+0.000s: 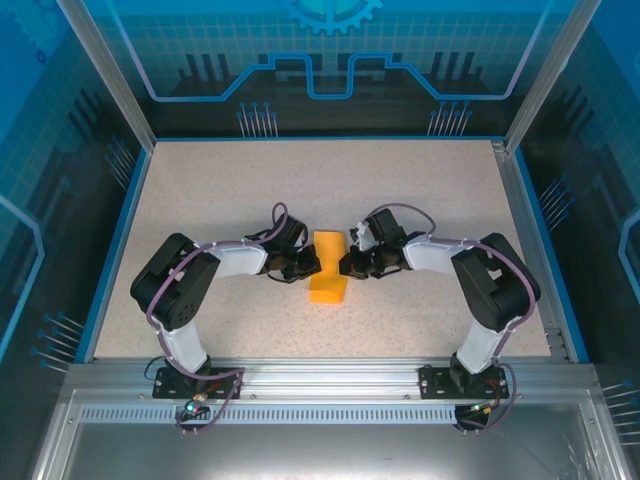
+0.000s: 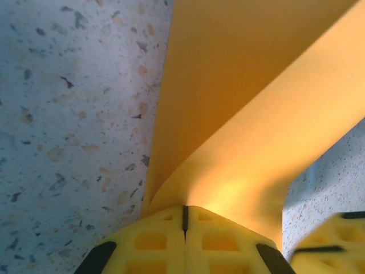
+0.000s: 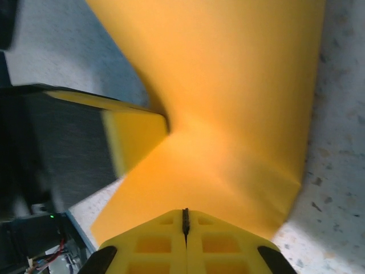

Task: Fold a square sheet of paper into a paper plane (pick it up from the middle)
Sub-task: Fold the square sheet of paper in half at the center of the table.

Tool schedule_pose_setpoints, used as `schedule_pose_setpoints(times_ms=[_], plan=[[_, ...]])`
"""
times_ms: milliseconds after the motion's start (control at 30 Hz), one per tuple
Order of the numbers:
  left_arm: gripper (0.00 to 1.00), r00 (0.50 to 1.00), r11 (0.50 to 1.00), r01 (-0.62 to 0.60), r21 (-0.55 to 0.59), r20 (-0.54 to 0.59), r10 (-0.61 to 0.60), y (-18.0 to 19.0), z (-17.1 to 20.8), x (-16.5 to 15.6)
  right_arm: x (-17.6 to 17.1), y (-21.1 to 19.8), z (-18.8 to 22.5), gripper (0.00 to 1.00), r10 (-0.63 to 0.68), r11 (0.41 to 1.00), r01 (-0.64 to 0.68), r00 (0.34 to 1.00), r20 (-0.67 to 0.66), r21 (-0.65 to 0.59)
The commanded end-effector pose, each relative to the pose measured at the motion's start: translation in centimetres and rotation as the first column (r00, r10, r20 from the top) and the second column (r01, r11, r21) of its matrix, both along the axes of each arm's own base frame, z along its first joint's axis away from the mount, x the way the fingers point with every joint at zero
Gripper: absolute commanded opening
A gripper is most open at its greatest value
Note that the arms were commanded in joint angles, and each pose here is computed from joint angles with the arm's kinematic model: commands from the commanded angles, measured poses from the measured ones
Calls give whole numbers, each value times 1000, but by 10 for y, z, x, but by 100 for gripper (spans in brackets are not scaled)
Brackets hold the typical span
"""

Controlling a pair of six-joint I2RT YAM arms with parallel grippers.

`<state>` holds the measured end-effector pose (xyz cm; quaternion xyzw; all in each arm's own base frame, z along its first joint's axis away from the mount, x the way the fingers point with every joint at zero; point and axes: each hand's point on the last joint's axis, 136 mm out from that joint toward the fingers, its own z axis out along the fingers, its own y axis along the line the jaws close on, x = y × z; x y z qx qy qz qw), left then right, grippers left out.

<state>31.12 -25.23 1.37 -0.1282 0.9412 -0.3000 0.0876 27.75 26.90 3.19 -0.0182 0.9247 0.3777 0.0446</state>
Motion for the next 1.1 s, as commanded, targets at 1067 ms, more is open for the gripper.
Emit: schedule_pose_setpoints(times_ms=[1067], plan=[[0, 995, 996, 3, 88, -96, 5, 15, -30, -24, -59, -5, -7, 5, 111, 993, -109, 993, -30, 41]])
